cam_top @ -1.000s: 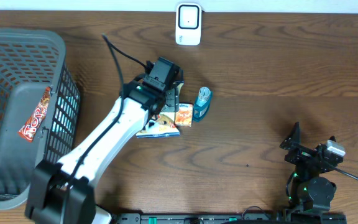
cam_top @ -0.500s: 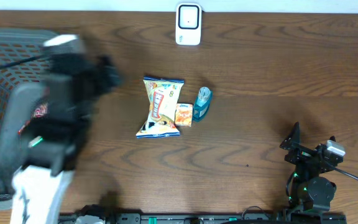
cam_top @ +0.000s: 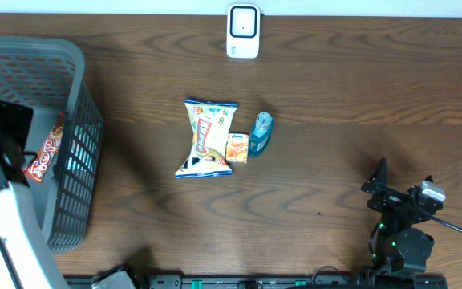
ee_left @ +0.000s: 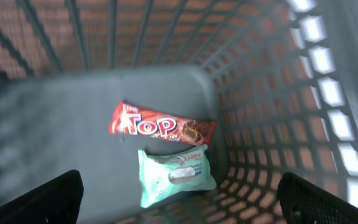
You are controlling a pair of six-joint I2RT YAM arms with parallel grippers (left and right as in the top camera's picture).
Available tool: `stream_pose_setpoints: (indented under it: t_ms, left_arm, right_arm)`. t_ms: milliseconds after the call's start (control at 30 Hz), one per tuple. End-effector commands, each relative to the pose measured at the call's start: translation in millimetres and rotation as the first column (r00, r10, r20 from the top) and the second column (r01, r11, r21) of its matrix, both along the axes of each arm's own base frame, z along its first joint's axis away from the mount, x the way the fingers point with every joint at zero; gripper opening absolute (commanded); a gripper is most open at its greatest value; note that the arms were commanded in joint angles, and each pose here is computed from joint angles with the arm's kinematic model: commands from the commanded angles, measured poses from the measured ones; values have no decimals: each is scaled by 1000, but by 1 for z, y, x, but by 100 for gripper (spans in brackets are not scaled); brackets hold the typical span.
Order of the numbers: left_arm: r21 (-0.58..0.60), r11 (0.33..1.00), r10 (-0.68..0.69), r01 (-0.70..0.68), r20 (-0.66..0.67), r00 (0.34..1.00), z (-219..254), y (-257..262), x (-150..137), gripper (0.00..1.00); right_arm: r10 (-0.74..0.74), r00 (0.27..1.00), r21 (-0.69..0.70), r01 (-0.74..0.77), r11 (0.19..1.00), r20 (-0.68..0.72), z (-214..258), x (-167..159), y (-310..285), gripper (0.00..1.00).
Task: Scan the item barcode
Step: 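Carry the white snack bag out and lay it beside the orange packet, then reach the left gripper into the basket and grasp the red Top bar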
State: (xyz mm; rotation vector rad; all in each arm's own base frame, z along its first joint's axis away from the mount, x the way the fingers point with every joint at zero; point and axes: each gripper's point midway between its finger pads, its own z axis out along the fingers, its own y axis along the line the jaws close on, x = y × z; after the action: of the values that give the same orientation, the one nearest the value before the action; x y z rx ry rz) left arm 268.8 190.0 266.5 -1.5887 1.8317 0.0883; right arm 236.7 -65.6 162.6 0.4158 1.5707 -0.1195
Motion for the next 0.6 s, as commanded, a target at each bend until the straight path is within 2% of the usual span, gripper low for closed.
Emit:
stream_pose_setpoints:
  t_ms: [0, 100, 567]
  left_arm:
    - [-188, 966, 189, -179, 36, 981, -29, 4, 11, 98]
    - [-250, 937, 248, -245, -22, 969, -56, 8, 20, 98]
    - [-313, 890, 258, -330, -250, 933, -154, 21, 42, 98]
  right_arm:
    - [-6, 1000, -10, 6, 1000, -7, -1, -1, -1, 99]
    - [-6, 1000, -10, 6, 1000, -7, -1, -1, -1, 99]
    - [-6, 1000, -10, 6, 1000, -7, -1, -1, -1, 99]
